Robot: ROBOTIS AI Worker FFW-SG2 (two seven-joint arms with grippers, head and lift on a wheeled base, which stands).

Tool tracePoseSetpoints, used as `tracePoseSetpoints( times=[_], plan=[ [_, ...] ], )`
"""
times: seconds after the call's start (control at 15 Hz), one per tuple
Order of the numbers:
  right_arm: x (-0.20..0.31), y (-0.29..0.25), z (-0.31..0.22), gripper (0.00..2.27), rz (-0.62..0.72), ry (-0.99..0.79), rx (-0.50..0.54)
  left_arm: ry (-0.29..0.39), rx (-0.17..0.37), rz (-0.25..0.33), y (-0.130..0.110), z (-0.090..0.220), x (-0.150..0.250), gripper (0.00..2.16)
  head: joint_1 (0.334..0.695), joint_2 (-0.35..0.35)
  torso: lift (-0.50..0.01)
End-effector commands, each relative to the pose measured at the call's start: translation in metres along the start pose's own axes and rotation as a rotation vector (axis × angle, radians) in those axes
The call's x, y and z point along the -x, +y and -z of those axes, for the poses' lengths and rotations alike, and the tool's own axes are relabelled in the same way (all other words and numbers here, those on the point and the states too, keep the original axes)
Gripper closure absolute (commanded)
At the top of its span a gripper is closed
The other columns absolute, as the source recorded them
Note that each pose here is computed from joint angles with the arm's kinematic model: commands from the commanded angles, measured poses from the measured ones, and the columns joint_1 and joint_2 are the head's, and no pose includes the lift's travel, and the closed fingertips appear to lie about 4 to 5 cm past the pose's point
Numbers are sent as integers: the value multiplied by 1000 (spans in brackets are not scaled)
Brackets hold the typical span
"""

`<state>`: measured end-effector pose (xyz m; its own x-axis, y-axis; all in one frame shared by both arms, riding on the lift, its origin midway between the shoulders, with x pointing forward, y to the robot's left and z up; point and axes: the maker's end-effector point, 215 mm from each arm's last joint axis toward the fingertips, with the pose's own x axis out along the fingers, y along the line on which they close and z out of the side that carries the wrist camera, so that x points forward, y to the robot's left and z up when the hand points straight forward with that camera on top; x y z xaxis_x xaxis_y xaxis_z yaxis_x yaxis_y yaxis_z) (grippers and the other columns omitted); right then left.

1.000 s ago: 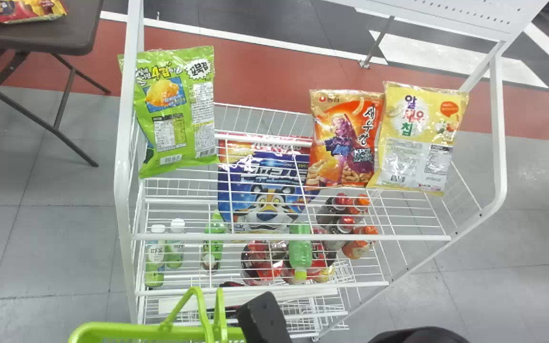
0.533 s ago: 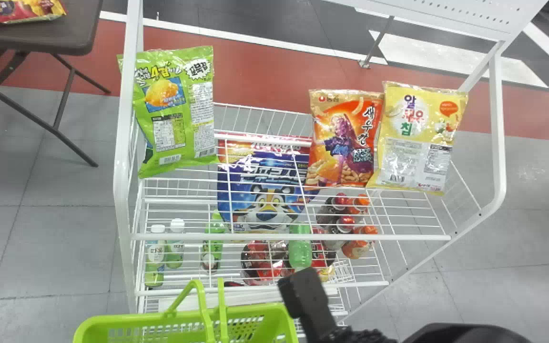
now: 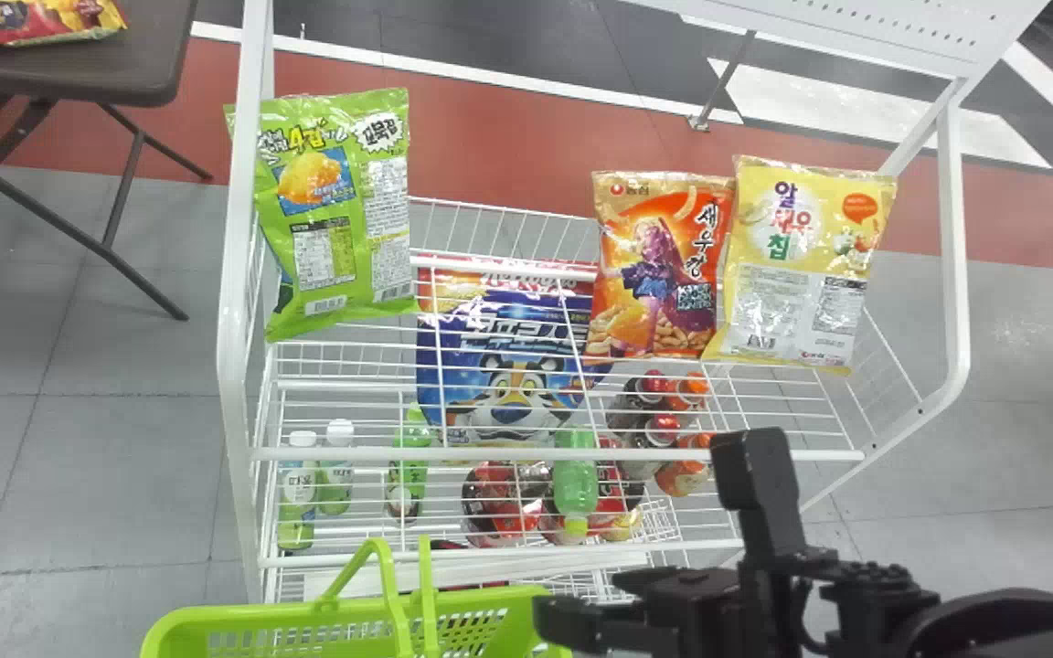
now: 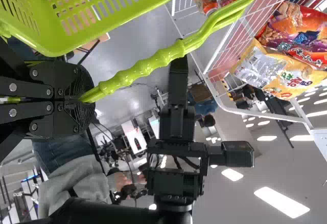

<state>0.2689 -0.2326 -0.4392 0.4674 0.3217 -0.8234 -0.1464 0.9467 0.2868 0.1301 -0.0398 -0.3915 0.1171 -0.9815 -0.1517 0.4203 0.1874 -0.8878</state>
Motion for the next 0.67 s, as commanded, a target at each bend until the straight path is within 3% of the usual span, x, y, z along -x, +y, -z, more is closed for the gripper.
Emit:
tracePoseSetpoints(
  times=[0.0,0.27,0.6],
  plan=[
    [-8,-29,-44,140,32,-139,-18,1,0,-1,1,0,0,2135,695,-350,-5],
    [11,-55,-174,144,45,-560,69,-3,4,-6,2,0,2,2135,695,-350,-5],
    [41,-84,-254,151,96,-874,149,-5,8,-10,5,0,4,2135,695,-350,-5]
  ],
)
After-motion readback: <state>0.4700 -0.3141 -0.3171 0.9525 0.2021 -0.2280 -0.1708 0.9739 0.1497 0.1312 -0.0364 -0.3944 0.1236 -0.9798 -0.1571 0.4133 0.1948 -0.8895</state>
